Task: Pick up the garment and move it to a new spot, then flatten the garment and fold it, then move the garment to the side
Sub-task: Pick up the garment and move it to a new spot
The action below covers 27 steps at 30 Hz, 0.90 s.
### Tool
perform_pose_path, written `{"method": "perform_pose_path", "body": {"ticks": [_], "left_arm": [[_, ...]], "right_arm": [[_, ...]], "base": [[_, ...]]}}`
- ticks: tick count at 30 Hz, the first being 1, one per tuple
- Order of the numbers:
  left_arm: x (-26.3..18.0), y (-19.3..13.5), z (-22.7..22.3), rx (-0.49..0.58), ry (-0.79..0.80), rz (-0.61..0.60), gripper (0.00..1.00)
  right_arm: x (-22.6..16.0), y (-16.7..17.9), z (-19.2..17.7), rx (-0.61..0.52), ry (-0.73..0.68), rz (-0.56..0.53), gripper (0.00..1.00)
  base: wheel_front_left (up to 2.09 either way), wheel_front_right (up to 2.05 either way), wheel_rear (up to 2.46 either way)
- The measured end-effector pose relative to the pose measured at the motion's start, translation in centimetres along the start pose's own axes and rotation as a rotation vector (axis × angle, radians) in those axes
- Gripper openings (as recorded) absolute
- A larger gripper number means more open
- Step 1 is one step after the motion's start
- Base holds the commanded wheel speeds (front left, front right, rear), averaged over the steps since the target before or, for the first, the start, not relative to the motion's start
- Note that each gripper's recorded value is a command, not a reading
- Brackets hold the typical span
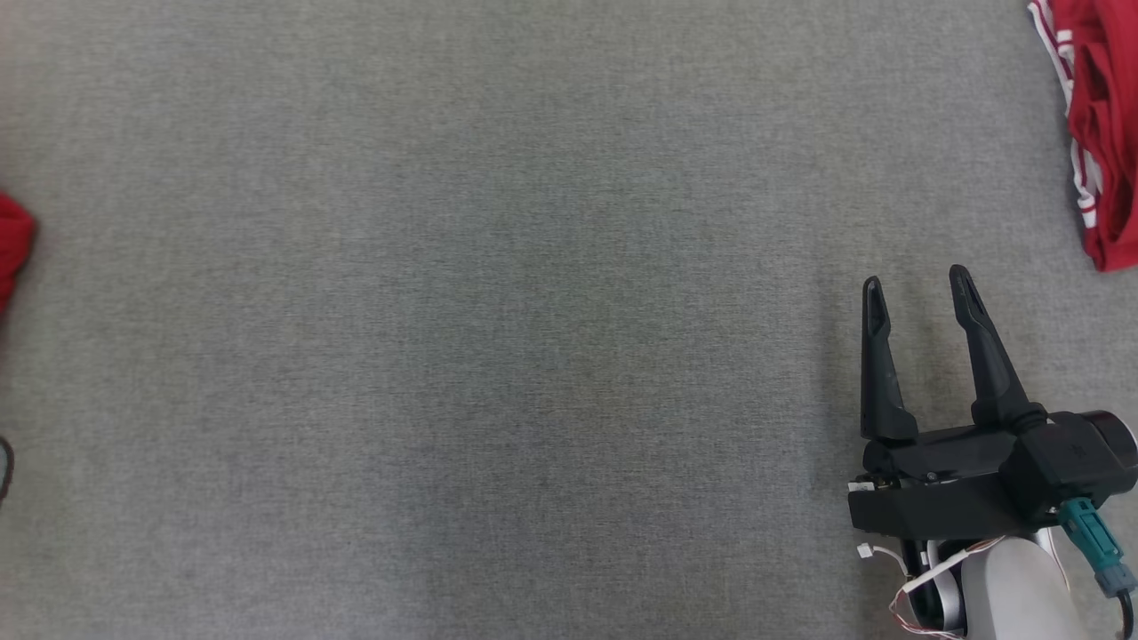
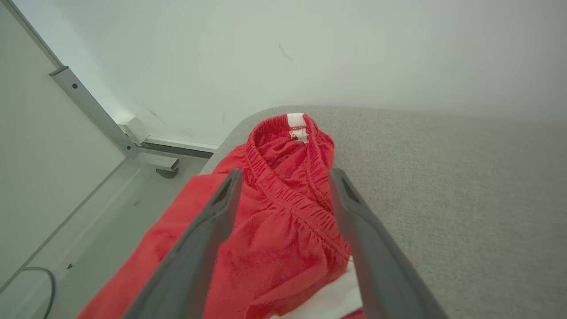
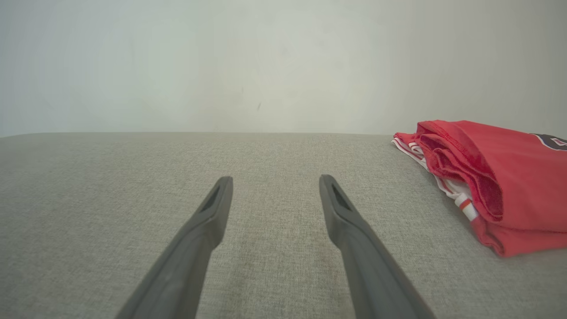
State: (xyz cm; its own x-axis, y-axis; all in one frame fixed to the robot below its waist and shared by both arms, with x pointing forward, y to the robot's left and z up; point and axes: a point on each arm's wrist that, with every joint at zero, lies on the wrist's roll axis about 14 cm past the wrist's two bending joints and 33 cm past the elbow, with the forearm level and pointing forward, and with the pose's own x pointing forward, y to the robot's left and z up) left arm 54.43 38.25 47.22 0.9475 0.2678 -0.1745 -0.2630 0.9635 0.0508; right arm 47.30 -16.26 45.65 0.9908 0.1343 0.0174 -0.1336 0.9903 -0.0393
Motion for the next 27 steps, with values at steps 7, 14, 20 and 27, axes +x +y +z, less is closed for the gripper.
{"method": "perform_pose_path", "body": {"ticks": [7,14,20,27], "left_arm": [[-0.1,-0.5,-5.2,-0.049,0.204,-0.005,1.00],[-1.2,-1.0,-8.5,-0.105,0.389,-0.015,1.00],[-1.9,-1.2,-10.0,-0.154,0.486,-0.015,0.48],[-2.1,-1.2,-9.9,-0.136,0.467,-0.013,0.00]], "right_arm": [[-0.5,-0.9,-0.1,-0.009,0.010,-0.024,1.00],[-0.3,-0.9,0.6,-0.019,-0.002,-0.024,1.00],[-0.3,-0.6,1.0,-0.021,-0.004,-0.016,1.00],[-0.6,-1.2,1.8,-0.033,-0.018,-0.029,1.00]], "base": [[0.00,0.00,0.00],[0.00,0.00,0.00],[0.00,0.00,0.00],[0.00,0.00,0.00]]}}
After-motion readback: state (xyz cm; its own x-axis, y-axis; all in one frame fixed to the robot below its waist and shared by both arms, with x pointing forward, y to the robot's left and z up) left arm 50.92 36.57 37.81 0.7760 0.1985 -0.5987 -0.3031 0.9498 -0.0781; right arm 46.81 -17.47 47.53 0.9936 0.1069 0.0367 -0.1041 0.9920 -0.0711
